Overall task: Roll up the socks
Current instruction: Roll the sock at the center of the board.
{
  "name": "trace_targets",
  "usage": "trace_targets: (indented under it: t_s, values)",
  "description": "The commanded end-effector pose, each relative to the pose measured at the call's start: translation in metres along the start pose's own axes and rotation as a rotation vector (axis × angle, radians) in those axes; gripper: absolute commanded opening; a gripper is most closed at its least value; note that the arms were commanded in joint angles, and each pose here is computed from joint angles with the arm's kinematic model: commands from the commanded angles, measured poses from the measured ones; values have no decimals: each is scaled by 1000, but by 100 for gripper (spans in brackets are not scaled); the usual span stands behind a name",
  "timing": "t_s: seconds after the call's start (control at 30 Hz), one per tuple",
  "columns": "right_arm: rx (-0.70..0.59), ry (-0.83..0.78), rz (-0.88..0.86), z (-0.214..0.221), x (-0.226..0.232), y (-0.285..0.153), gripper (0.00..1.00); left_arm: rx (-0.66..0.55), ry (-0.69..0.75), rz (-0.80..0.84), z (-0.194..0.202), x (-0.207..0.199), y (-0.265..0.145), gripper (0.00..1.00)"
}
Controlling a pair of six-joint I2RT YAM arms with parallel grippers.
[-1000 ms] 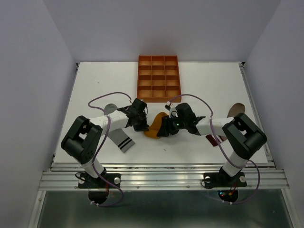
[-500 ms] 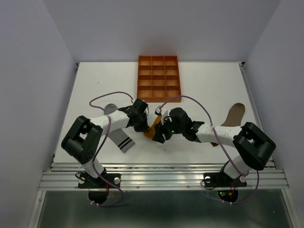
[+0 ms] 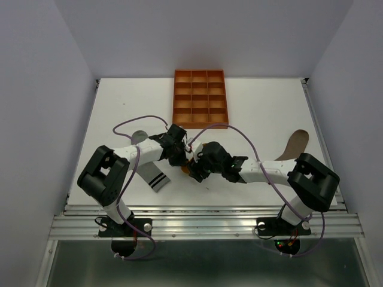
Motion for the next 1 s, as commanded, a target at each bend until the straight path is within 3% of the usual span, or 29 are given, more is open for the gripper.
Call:
trace_targets:
  t_s: [0.0,0.2,0.43,0.53,0.63,0.7,0.83,0.97]
  values:
    - [-19,-70,65,-14,-2,5,61,105,30,-77,21,13,1,0]
    - [56,-128,43,3,16,12,57,110,21,-76,20,12,1,0]
    - [109,-174,150,16,15,16,51,120,1,-72,22,11,0,0]
    - [131,-201,197,22,15,20,28,124,-5,-34,22,6,-3,0]
    - [162,-219,245,30,11,22,14,130,-6,-14,24,5,-5,0]
    - [187,-213,262,37,9,24,10,135,-5,-2,26,5,-6,0]
    - [201,-130,282,51,9,26,1,125,-4,26,25,1,-10,14]
    - [180,-33,256,55,15,26,1,94,-13,36,15,0,-14,22]
Point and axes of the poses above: each gripper's point midway between its finger pads, its own y axis out along the fingers, its own x axis along the line the jaws close on, z = x × y, the point moved 7 cm from there along -y, back along the fingers, and after that the axes turned 3 degrees about y, right-handed, at the moved point
